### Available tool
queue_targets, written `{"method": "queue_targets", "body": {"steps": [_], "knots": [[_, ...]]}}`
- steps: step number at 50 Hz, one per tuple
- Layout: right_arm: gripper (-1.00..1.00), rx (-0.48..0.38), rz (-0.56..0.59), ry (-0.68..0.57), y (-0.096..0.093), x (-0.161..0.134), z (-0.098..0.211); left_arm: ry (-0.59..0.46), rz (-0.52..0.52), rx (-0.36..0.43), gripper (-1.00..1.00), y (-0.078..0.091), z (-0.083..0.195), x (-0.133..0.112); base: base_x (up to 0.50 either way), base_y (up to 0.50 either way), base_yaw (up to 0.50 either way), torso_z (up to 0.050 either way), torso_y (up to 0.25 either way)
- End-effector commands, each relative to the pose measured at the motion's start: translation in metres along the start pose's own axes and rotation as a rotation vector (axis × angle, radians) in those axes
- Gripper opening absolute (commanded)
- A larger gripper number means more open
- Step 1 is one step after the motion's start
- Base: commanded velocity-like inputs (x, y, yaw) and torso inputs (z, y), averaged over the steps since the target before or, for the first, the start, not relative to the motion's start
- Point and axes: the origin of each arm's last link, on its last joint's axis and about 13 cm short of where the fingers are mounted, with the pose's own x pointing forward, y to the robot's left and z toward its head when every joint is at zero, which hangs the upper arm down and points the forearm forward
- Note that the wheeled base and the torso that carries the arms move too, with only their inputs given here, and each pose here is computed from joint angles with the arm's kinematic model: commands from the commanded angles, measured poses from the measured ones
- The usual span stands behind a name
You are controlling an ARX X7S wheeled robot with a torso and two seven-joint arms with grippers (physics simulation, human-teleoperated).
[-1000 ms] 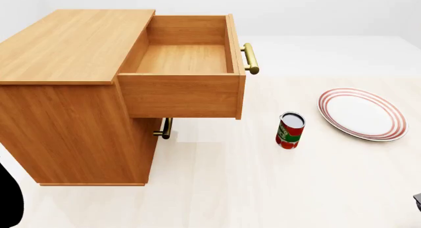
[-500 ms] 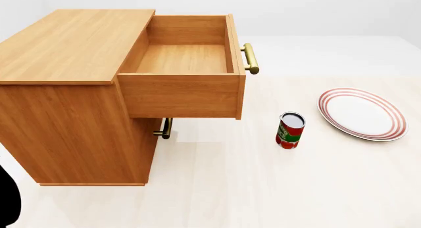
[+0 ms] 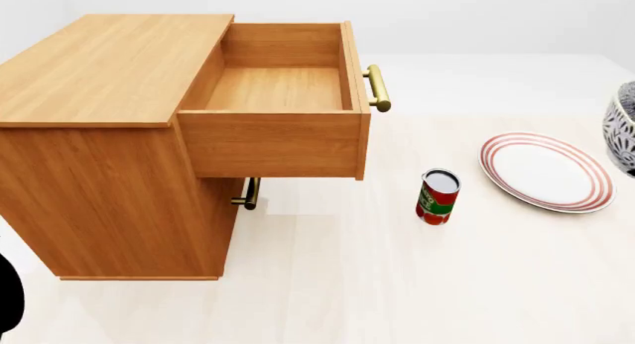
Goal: Put the bowl in the top drawer of the cabinet.
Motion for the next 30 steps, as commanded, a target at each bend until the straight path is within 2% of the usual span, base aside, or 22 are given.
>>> {"method": "queue_targets", "body": {"steps": [1, 10, 18, 30], "knots": [[-1.0, -0.229, 0.05, -0.121, -0.046, -0.014, 0.056, -0.018, -0.003, 0.012, 1.0, -0.002, 0.008, -0.002, 0.0, 0.0, 0.0, 0.0, 0.0], [-1.0, -0.392, 0.094, -0.239, -0.083, -0.003, 0.116, -0.041, 0.003, 0.028, 1.0, -0.007, 0.022, -0.01, 0.0, 0.0, 0.0, 0.0, 0.0], [-1.0, -0.532, 0.103, -0.373, -0.111, 0.005, 0.175, -0.057, 0.048, 0.089, 1.0, -0.012, 0.047, -0.033, 0.0, 0.0, 0.0, 0.0, 0.001], [-1.0, -0.66, 0.068, -0.402, -0.102, -0.025, 0.221, -0.07, 0.098, 0.11, 1.0, -0.011, 0.061, -0.051, 0.0, 0.0, 0.0, 0.0, 0.0]]}}
